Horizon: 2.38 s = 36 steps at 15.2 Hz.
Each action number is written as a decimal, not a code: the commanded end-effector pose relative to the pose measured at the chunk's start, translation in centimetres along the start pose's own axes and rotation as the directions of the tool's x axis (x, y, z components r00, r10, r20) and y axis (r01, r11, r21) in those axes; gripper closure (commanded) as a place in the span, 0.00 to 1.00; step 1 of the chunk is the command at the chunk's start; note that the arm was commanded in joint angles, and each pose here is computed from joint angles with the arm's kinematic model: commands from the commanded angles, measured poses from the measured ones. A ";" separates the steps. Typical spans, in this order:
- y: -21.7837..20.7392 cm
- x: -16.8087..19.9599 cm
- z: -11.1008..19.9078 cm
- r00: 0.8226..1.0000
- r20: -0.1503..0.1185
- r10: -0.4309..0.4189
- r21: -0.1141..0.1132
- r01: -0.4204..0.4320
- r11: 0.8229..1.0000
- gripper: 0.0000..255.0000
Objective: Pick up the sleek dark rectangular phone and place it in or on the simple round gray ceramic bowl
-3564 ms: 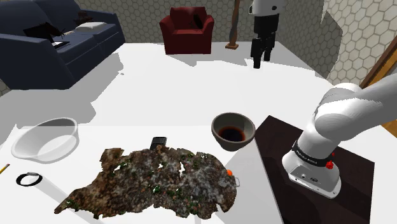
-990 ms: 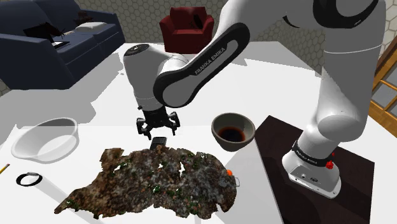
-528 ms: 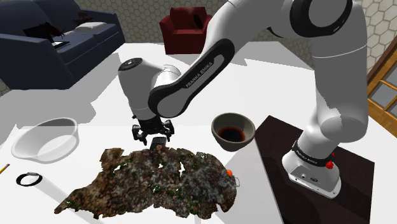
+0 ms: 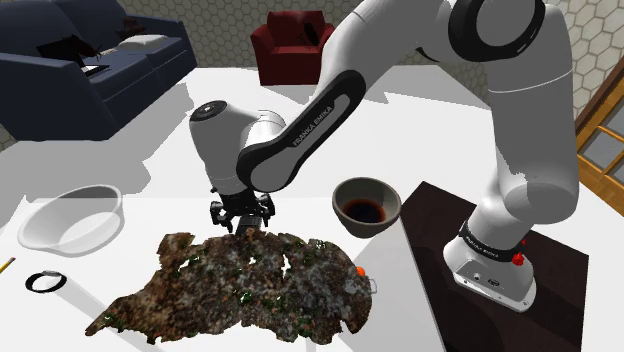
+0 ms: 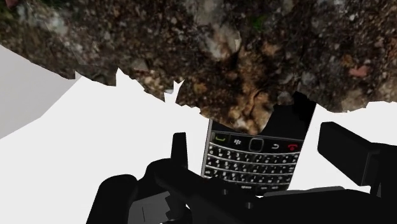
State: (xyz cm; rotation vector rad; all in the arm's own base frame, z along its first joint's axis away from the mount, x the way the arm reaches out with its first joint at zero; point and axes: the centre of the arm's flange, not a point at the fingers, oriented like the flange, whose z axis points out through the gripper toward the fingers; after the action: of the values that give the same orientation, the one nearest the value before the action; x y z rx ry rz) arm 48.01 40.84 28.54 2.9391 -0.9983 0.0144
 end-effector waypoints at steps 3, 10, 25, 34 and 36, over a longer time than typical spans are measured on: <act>0.0 0.0 0.0 1.000 0.000 0.000 0.000 0.000 1.000 1.00; 0.0 0.0 0.0 1.000 0.000 0.000 0.000 0.000 1.000 1.00; 0.2 0.1 -6.8 1.000 0.000 0.000 0.000 0.000 1.000 1.00; 0.4 0.2 -11.6 1.000 0.000 0.000 0.000 0.000 1.000 1.00; 0.4 0.3 -12.7 1.000 0.000 0.000 0.000 0.000 1.000 1.00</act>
State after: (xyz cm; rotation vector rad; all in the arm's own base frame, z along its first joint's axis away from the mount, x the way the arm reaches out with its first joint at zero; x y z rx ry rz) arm 47.95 40.81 40.58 2.9392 -0.9986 0.0148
